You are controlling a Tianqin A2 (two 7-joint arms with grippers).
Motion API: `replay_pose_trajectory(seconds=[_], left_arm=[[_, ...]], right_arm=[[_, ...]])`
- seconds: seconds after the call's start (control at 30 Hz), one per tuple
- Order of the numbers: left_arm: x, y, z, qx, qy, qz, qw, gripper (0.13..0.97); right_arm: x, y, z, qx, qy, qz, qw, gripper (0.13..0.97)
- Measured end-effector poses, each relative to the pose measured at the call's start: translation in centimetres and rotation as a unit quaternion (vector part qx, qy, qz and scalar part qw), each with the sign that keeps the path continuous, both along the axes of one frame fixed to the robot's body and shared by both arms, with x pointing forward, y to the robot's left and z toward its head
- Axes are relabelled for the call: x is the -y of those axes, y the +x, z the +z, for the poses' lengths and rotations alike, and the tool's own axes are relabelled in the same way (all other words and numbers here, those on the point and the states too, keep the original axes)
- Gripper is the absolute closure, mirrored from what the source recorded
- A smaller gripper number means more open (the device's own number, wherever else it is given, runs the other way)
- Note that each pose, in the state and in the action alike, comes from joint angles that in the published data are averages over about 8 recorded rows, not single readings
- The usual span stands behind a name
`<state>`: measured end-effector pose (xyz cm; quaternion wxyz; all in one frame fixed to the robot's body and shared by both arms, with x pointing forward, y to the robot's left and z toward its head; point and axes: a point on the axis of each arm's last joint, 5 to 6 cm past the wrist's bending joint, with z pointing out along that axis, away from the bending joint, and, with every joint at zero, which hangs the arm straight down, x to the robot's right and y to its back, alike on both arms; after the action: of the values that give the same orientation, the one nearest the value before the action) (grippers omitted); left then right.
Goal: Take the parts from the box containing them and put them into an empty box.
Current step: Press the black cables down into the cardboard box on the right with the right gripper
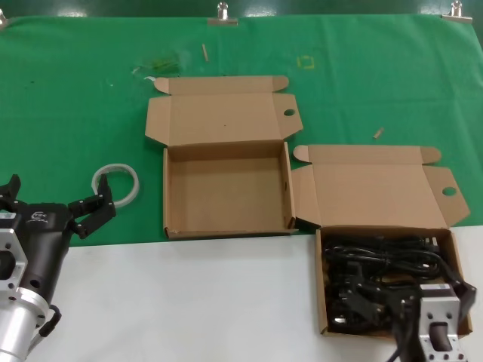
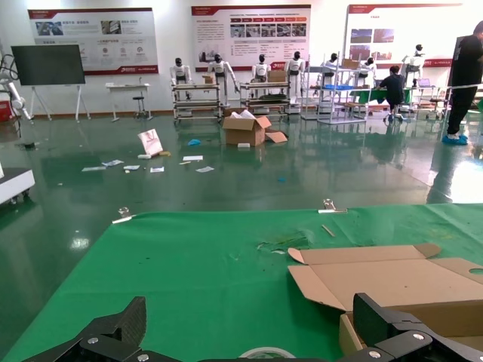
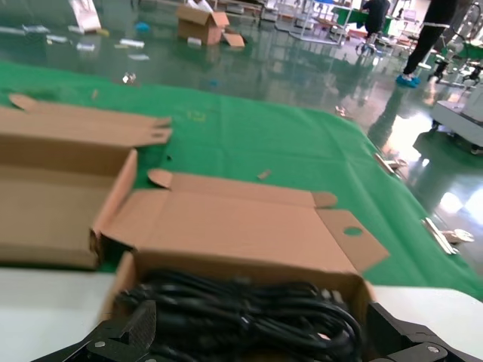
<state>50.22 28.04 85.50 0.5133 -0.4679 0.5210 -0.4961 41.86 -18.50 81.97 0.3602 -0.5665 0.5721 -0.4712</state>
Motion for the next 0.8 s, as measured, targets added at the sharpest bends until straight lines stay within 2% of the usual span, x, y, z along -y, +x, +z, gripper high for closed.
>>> replay_pose_trajectory(seconds=[0.4, 0.8], left_arm=[[0.0, 0.0, 0.0, 0.0, 0.0, 0.0, 1.0, 0.132], [0.0, 0.0, 0.0, 0.0, 0.0, 0.0, 1.0, 0.132]], right_arm=[[1.1, -1.6, -1.2, -0.044, -0.039, -0.013, 0.998, 0.13], [3.1, -2.0, -1.1, -0.087, -0.088, 0.0, 0.992, 0.13]])
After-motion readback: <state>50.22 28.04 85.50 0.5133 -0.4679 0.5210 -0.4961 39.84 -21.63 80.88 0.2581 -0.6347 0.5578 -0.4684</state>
